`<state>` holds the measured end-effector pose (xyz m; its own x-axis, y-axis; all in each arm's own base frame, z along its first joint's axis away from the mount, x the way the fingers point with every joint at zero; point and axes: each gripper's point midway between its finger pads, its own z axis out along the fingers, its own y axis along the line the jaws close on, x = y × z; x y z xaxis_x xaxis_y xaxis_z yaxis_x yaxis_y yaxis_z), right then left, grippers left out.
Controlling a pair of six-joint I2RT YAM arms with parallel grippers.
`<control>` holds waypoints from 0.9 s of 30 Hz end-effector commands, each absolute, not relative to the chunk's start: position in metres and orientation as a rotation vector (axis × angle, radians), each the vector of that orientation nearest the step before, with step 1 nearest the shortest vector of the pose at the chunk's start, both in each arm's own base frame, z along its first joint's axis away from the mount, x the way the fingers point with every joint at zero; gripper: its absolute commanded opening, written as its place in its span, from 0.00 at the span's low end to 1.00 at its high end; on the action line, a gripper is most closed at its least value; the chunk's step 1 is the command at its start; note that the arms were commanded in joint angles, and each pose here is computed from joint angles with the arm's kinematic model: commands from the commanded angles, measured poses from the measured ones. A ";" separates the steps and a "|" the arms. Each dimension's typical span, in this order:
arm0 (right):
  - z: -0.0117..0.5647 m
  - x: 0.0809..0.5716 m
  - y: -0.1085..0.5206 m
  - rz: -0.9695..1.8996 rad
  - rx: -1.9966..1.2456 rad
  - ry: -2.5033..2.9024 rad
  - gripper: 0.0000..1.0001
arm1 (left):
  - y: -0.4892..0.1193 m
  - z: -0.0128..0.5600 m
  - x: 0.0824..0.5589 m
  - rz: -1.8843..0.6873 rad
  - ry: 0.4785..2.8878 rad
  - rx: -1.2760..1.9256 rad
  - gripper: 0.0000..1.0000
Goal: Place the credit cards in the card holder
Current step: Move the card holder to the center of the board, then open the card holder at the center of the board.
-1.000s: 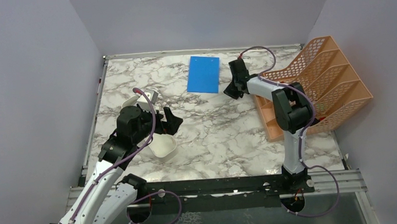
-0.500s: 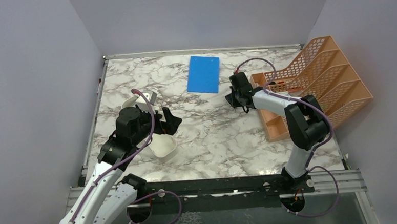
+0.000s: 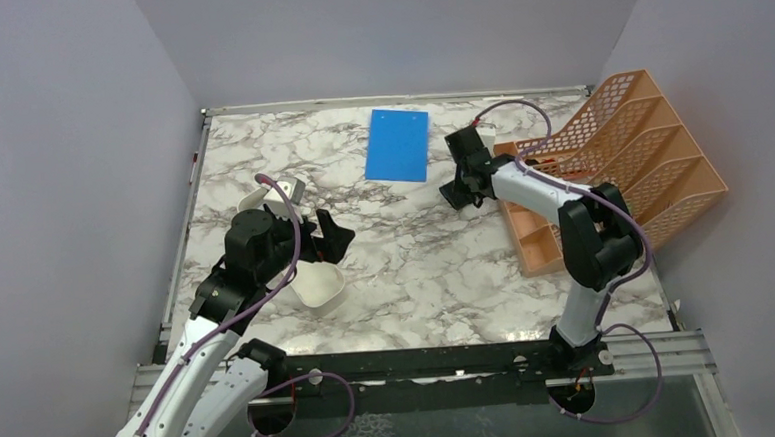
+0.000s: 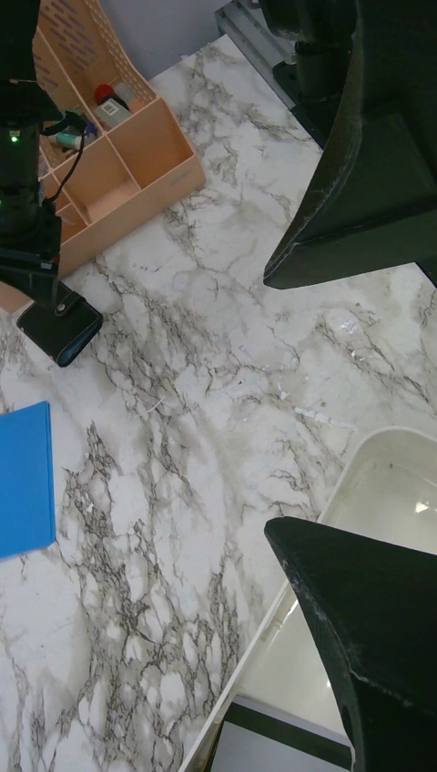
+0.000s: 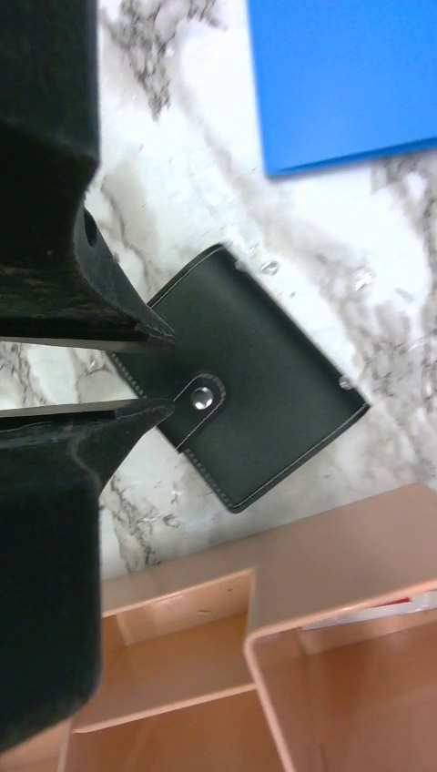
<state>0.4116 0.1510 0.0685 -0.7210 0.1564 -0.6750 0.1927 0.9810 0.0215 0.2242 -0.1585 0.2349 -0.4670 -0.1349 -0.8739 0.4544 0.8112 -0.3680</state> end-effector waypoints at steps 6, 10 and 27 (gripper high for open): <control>0.048 0.427 0.140 -0.225 0.362 2.398 0.35 | -0.155 0.236 0.227 -0.684 1.930 0.218 0.99; 0.035 0.425 0.133 -0.288 0.356 2.415 0.35 | -0.155 0.235 0.227 -0.684 1.933 0.219 0.99; 0.020 0.415 0.128 -0.315 0.241 2.441 0.01 | -0.155 0.234 0.228 -0.677 1.935 0.217 0.99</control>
<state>0.4323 0.1363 0.0378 -0.7264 0.1343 -0.6740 0.2861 0.9508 -0.1189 0.2249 -0.1580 0.2342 -0.4676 -0.1349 -0.8736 0.4504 0.8140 -0.3668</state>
